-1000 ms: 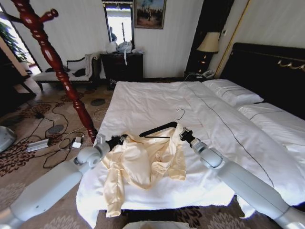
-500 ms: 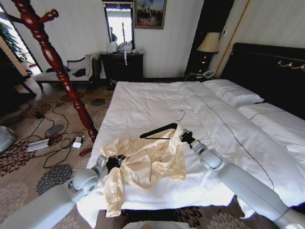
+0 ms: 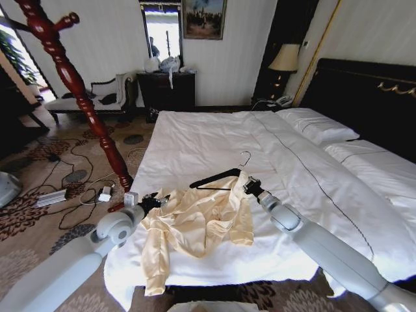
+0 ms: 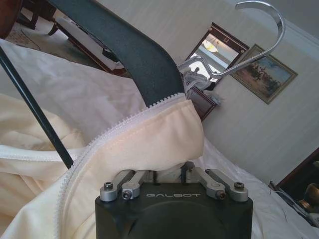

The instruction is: Pick up the clothes from the bed and hang them on the clothes hanger.

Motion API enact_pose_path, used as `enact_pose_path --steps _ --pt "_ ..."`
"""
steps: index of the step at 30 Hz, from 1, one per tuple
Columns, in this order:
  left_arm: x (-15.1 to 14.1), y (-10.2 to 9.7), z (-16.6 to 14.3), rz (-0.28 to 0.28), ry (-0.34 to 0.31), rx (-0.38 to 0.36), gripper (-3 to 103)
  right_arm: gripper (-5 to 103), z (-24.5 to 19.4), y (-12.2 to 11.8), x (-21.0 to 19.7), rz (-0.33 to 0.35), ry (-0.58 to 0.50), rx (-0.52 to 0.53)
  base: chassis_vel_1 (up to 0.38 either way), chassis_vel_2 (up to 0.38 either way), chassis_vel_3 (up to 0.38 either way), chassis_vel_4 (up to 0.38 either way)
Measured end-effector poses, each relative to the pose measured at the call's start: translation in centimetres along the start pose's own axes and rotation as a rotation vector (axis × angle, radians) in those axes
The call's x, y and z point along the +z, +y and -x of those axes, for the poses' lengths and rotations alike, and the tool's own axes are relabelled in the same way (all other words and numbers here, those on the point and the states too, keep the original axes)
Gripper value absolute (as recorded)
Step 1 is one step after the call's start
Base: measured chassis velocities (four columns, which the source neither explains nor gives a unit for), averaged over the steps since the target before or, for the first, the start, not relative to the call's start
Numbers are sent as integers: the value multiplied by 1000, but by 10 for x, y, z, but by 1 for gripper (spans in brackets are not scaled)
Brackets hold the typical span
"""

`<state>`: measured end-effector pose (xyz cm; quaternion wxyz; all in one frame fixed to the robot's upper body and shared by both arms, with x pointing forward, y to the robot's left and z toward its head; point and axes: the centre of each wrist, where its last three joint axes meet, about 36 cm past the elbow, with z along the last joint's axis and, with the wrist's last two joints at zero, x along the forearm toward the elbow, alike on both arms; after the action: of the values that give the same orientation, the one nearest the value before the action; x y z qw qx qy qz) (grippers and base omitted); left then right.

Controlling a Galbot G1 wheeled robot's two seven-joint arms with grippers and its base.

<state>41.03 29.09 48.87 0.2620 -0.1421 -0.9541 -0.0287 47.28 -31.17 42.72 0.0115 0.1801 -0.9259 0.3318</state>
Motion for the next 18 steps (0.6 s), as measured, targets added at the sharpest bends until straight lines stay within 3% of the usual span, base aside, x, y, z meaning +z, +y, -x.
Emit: enact_pose_path --steps 2,4,6,8,9,12,15,18 --pt "7 1 -6 48 32 5 92 22 -1 -1 1 -1 3 2 0 0 0 0" --pt "11 2 -10 129 8 15 98 22 -1 -2 1 -1 3 5 0 0 0 0" --pt "11 0 -11 130 -5 37 100 22 -1 -2 1 0 3 5 0 0 0 0" --pt "10 -10 -12 39 -6 91 100 22 0 -1 -1 4 -2 3 0 0 0 0" --pt "10 -10 -12 39 -6 91 100 22 0 -1 -1 4 -2 3 0 0 0 0" --pt "9 -17 -6 -60 -5 113 100 22 0 1 -4 8 -8 -5 0 0 0 0" --pt "13 -14 -2 -94 16 105 102 22 -1 0 -5 7 -7 -6 0 0 0 0" --pt "16 -11 2 -138 38 100 88 22 -1 -2 -5 7 -6 -3 0 0 0 0"
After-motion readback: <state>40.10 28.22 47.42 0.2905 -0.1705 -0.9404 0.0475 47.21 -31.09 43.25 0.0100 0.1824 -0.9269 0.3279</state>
